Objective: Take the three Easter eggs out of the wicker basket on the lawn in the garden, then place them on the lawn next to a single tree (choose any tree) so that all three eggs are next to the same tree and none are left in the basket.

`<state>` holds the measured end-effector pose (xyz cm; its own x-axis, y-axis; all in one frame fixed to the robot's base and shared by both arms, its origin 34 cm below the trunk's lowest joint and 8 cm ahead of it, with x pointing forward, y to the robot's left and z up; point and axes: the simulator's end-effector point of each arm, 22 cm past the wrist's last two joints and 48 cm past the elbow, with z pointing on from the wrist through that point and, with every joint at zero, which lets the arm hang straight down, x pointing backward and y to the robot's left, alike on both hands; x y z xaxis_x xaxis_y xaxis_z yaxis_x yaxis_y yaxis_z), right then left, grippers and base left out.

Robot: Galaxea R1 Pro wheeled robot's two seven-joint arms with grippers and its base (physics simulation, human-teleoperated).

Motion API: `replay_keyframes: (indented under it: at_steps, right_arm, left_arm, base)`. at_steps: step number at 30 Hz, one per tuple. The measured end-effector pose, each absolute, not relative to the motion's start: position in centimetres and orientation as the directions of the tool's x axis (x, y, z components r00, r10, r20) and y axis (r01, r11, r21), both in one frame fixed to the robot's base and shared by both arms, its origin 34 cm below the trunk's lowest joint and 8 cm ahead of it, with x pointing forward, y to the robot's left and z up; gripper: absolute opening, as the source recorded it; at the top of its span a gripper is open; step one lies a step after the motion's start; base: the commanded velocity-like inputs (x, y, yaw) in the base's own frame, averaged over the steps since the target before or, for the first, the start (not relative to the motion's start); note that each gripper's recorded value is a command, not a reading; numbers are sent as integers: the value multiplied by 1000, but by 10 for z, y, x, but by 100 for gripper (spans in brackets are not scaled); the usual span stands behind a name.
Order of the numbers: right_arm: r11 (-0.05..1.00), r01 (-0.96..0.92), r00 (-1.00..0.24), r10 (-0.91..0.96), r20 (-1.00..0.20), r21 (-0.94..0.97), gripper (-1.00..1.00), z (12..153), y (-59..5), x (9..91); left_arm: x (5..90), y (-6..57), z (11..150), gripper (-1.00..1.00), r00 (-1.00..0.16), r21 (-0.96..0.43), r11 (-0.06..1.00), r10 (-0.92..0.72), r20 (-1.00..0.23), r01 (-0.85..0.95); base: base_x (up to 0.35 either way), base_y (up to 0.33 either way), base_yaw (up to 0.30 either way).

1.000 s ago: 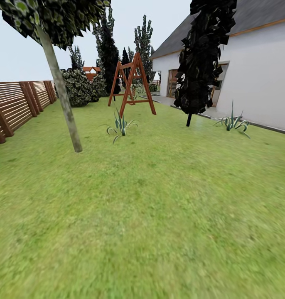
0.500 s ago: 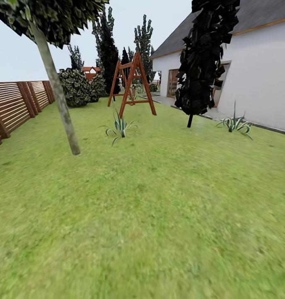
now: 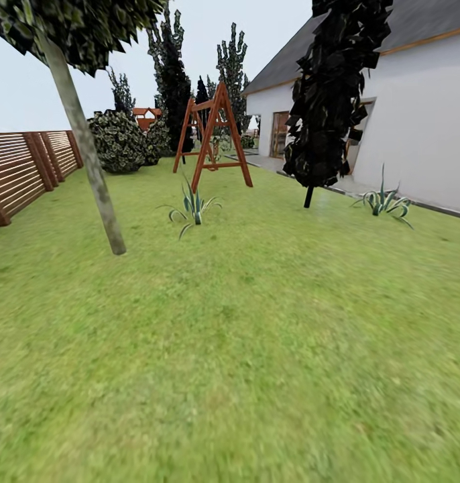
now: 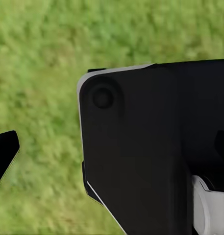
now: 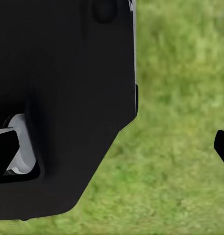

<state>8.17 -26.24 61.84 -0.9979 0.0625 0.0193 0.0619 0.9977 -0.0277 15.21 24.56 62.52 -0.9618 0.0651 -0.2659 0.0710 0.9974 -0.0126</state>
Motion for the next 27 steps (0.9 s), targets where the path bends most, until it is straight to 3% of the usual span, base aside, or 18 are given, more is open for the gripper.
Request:
replay_keyframes:
  at_steps: [27]
  right_arm:
    - [998, 62, -998, 63, 21, -29, 100, 618, -263, 81]
  left_arm:
    - [152, 241, 625, 100, -962, -18, 997, 62, -267, 70]
  base:
    - [337, 0, -7]
